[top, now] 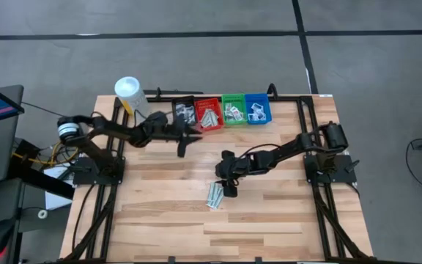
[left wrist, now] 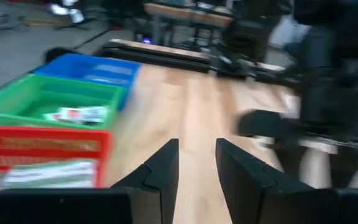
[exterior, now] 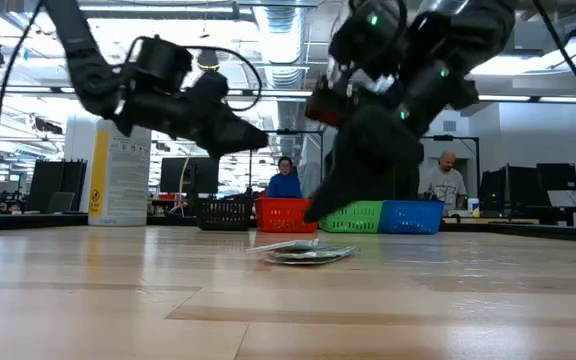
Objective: Pick & Place First Aid Supplies
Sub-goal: Put the green bandage pack into the red bin
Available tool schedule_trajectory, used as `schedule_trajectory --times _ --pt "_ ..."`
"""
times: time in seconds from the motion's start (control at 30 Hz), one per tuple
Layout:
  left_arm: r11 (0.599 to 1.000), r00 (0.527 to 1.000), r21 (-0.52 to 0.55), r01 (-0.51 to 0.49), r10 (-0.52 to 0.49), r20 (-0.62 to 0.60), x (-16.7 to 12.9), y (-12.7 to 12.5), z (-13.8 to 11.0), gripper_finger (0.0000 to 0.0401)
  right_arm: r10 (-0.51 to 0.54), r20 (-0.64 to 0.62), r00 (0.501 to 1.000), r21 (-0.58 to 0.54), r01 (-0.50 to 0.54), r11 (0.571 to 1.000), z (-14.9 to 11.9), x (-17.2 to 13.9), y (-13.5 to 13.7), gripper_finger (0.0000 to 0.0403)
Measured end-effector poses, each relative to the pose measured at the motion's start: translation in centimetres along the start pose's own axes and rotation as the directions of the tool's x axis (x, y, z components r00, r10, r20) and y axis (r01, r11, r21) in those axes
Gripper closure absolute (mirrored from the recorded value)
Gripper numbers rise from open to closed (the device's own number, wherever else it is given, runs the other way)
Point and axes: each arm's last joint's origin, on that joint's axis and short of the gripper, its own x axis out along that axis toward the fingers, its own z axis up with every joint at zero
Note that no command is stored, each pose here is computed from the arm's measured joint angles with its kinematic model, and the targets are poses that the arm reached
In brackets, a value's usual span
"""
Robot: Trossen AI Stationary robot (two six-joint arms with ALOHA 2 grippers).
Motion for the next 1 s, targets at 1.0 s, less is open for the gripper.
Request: schedule_trajectory --times 1.0 --pt "0.972 0.974 0.072 0.225 -0.224 -0.019 -1.5 -6.8 -0.8 0.0293 0.044 -0.050 0.998 -0.037 -0.046 0.998 -1.6 2.4 0.8 0.0251"
